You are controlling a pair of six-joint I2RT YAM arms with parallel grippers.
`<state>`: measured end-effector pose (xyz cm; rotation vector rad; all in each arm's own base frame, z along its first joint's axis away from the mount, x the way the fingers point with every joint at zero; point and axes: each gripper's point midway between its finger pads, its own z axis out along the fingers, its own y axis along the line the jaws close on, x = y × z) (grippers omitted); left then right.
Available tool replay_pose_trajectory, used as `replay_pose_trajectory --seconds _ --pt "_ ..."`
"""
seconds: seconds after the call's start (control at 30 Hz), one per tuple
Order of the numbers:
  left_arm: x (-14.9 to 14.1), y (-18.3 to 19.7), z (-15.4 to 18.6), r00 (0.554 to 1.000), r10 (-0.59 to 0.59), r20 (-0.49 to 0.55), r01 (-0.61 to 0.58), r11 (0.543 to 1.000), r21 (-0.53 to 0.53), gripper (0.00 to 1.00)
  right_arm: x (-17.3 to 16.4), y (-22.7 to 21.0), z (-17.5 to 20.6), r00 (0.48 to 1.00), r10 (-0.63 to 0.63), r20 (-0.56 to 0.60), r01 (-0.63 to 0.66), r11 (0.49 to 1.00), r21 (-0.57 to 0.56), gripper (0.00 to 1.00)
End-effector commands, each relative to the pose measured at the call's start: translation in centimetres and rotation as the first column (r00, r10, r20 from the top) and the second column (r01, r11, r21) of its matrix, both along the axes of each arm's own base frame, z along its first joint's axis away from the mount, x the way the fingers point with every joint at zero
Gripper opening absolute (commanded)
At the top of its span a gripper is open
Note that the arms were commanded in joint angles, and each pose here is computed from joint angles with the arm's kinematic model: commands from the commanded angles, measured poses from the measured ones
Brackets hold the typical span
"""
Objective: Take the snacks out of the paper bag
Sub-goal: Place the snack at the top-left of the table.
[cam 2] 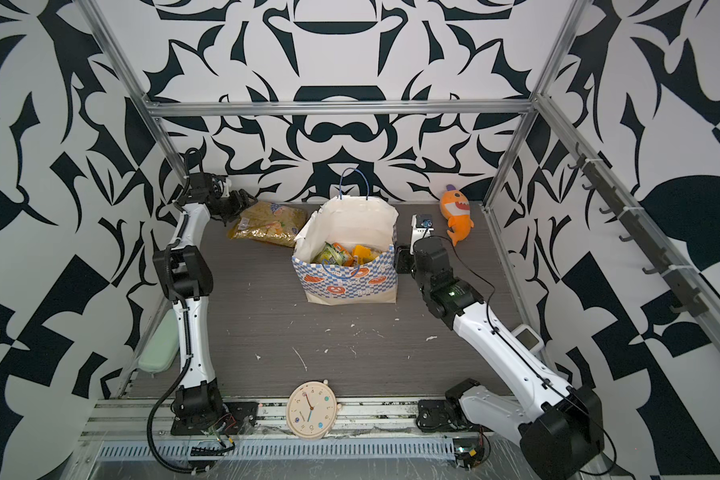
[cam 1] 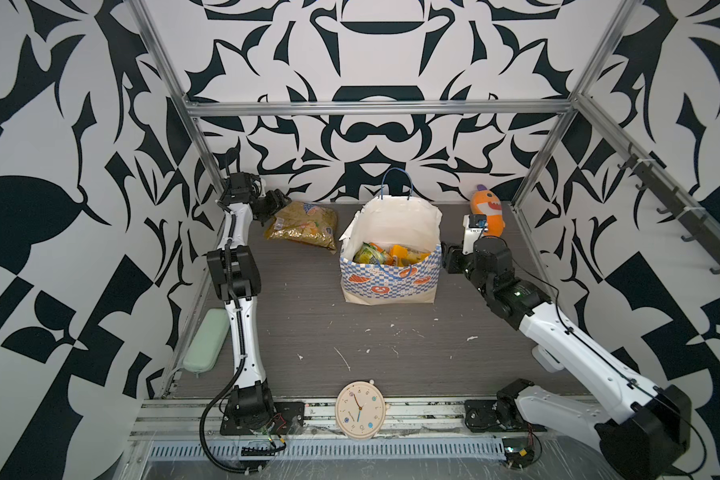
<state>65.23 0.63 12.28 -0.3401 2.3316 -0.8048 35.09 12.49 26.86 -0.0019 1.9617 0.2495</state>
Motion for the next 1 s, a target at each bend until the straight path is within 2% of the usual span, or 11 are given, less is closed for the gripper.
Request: replay_pose_trajectory --seconds 0.0,0.3,0.43,0.47,0.5,0.53,0.63,0.87,0.97 --pt "0.2 -0.2 0.5 1.000 -0.006 0.014 0.006 1.000 0.016 0.71 -0.1 -0.1 2.3 0.998 -0.012 0.057 0.010 0.999 0.042 0.60" --pt "1.4 -0.1 -0.8 0.999 0.011 0.035 -0.012 0.999 0.034 0.67 -0.3 -0.1 2.8 0.999 -0.008 0.054 0.006 1.000 0.030 0.59" --pt "1.4 0.7 0.5 0.998 0.022 0.056 -0.027 0.995 0.097 0.84 -0.2 -0.4 4.5 0.998 -0.010 0.055 0.010 1.000 -0.007 0.62" --pt "1.2 1.2 1.1 0.998 0.034 0.062 -0.041 0.991 0.130 0.93 -0.2 -0.4 5.1 0.998 -0.013 0.054 0.014 1.000 -0.010 0.64" --pt "1.1 1.9 2.2 0.995 0.055 0.078 -0.067 0.984 0.166 1.00 0.0 -0.4 5.7 0.999 -0.014 0.047 0.015 1.000 -0.012 0.65" --pt "0.9 2.3 2.9 0.994 0.070 0.088 -0.087 0.976 0.197 1.00 0.1 -0.3 6.4 0.999 -0.015 0.043 0.016 1.000 -0.015 0.66" --pt "0.1 3.4 7.9 0.982 0.093 0.165 -0.135 0.954 0.269 1.00 0.9 -0.4 8.1 0.999 -0.038 0.031 0.039 0.999 -0.029 0.73" --pt "-3.7 3.4 20.6 0.925 0.116 0.362 -0.243 0.913 0.327 1.00 4.4 0.2 10.8 0.997 -0.067 -0.030 0.064 0.994 -0.083 0.82" --pt "-6.4 1.5 25.9 0.890 0.094 0.445 -0.265 0.903 0.338 1.00 6.8 1.0 10.6 0.992 -0.004 -0.123 -0.003 0.998 -0.062 0.83"
